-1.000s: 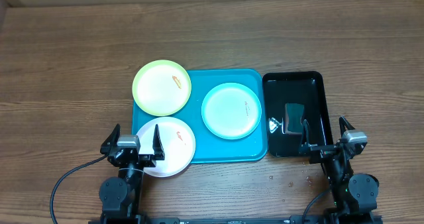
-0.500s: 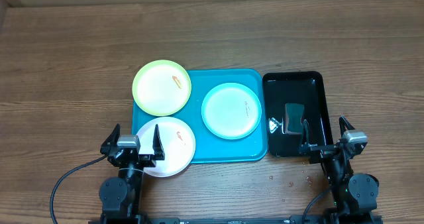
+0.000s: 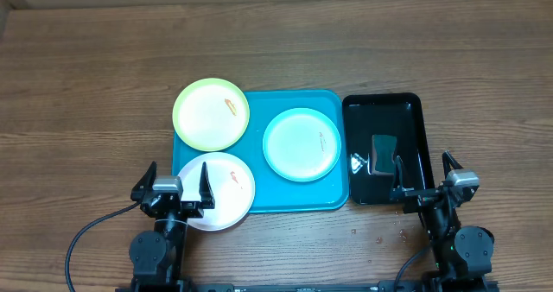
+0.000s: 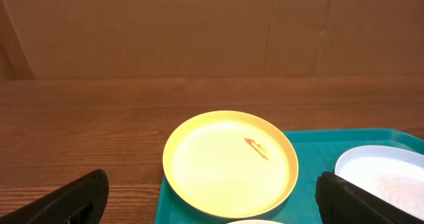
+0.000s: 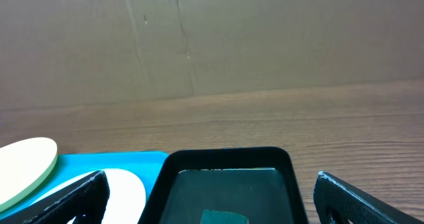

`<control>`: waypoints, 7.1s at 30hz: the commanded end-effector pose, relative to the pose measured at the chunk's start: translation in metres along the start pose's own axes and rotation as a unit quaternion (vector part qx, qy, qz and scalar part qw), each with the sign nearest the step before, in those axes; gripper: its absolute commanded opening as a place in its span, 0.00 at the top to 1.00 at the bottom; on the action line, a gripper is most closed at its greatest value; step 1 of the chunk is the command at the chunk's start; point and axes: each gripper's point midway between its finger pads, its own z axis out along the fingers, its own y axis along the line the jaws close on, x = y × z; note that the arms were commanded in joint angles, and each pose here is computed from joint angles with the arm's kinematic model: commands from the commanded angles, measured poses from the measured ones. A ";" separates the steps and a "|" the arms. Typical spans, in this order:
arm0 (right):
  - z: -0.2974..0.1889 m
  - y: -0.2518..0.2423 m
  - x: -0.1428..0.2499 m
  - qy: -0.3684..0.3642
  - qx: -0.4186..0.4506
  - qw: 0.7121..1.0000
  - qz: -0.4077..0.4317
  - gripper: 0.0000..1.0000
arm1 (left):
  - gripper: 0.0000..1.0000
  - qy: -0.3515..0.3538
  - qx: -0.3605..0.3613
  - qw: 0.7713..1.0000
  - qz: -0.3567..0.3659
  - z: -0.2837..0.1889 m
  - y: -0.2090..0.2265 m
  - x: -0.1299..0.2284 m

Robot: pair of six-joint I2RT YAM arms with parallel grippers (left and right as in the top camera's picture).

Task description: Clean dirty plates on tray and stack at the side

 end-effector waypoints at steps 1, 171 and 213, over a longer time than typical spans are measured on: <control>0.000 -0.001 0.001 -0.004 0.002 1.000 -0.003 0.00 | 0.00 -0.004 0.003 1.000 0.011 0.000 -0.001 -0.001; 0.000 -0.001 0.001 -0.004 0.002 1.000 -0.003 0.00 | 0.00 0.003 0.051 0.983 -0.174 -0.001 -0.017 -0.002; 0.000 -0.001 0.001 -0.004 0.002 1.000 -0.003 0.00 | 0.96 0.533 0.216 0.769 -0.277 0.021 -0.113 -0.123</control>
